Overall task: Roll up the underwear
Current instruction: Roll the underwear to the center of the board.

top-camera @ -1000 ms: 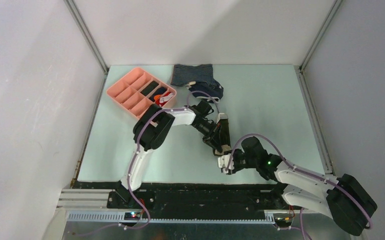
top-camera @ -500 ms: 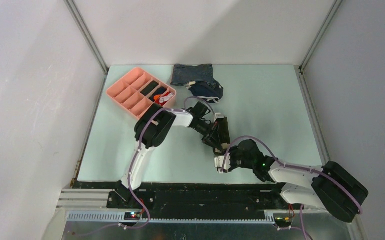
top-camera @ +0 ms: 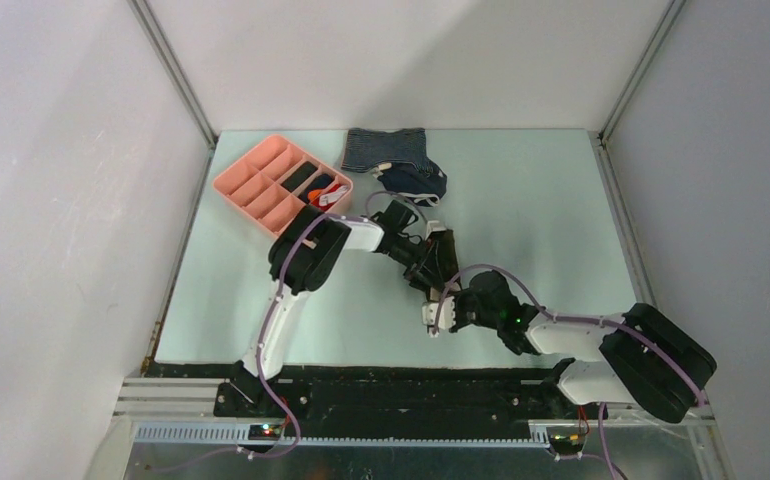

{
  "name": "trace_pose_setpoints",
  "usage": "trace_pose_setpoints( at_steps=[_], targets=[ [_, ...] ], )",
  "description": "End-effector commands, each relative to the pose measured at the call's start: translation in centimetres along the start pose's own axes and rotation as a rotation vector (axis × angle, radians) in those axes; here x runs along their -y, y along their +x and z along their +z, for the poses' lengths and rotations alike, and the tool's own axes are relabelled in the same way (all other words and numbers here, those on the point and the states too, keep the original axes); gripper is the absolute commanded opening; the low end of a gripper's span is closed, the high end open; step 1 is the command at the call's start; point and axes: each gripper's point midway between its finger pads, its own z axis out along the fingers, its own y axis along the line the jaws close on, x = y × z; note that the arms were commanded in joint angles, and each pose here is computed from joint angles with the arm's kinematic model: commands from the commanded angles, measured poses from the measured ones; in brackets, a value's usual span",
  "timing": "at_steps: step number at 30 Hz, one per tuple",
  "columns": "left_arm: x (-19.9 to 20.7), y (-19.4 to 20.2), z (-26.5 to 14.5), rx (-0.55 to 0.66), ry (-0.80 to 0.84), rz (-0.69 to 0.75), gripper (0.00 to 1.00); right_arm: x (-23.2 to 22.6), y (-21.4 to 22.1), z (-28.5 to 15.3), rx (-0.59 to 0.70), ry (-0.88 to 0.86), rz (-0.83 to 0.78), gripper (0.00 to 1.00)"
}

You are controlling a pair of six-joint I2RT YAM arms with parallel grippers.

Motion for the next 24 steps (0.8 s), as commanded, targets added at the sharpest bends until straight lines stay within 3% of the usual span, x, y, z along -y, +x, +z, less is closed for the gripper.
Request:
trace_pose_setpoints(
  at_steps=[1, 4, 8, 13, 20, 24],
  targets=[
    [-1.7, -0.2, -1.8, 0.065, -0.135, -0.079, 0.53, -2.2, -0.3, 0.4, 0.007, -0.168, 0.033, 0.11],
    [-1.7, -1.4, -4.5, 0.174, -0.258, -0.002, 0.67, -2.2, -1.1, -0.3, 0.014, -0.281, 0.079, 0.09],
    [0.6, -3.7, -10.1, 0.382, -0.408, 0.114, 0.71, -3.8, -3.6, -1.9, 0.082, -0.522, 0.134, 0.06],
    [3.8, -4.2, -16.2, 0.586, -0.52, 0.212, 0.72, -4.6, -4.6, -3.6, 0.031, -0.732, 0.284, 0.04],
    [5.4, -1.3, -19.7, 0.675, -0.625, 0.309, 0.71, -2.5, -5.3, -3.3, -0.017, -0.861, 0.659, 0.04],
    [6.6, 0.3, -20.3, 0.706, -0.67, 0.443, 0.7, -2.8, -5.3, -3.6, -0.025, -0.947, 0.768, 0.03]
  ],
)
